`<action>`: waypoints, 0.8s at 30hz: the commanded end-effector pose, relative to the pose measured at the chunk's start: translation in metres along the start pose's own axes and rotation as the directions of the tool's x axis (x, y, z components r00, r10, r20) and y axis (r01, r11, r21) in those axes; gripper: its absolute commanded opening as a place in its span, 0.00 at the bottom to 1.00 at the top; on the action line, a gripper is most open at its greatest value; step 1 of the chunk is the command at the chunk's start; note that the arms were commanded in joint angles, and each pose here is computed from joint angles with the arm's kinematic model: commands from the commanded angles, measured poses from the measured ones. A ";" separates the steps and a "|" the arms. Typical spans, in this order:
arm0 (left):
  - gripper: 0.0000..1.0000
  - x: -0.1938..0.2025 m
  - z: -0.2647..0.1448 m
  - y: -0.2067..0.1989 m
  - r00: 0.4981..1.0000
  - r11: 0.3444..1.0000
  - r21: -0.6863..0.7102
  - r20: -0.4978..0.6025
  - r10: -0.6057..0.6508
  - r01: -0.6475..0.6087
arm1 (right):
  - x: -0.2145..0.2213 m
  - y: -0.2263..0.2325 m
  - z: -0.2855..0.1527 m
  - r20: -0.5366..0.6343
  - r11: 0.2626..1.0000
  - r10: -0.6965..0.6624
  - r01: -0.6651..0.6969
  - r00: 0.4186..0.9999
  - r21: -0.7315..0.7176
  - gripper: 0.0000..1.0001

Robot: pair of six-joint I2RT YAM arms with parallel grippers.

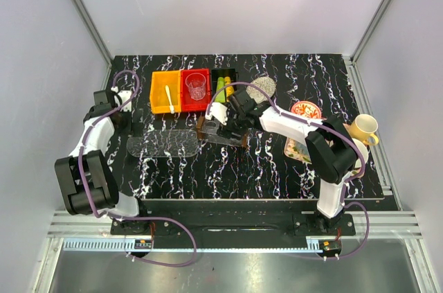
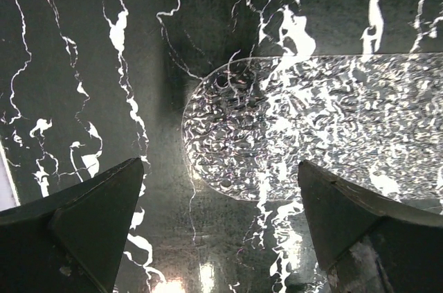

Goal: Prepare toiletry sets of a toothbrush and toothpaste on the tray

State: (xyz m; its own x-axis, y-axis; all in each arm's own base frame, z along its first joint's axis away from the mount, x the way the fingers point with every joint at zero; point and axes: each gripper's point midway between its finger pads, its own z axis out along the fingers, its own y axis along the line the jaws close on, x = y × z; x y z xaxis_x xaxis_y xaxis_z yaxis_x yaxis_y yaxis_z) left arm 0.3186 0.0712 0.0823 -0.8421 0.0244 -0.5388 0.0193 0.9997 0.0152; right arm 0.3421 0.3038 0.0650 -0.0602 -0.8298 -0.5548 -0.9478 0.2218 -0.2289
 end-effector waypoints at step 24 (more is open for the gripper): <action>0.98 0.013 0.043 0.007 0.996 0.994 0.111 -0.087 0.010 0.000 | -0.038 -0.003 -0.018 0.177 0.998 -0.037 0.028 0.984 0.050 0.00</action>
State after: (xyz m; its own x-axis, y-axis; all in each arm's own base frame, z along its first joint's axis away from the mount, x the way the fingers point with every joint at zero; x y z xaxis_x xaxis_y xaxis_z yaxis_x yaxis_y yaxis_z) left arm 0.3089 0.0734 0.0299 -0.9140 0.0224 -0.4051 0.0566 0.9957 -0.0728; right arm 0.3379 0.3052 0.0632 -0.0526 -0.8066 -0.5888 -0.9449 0.2309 -0.2319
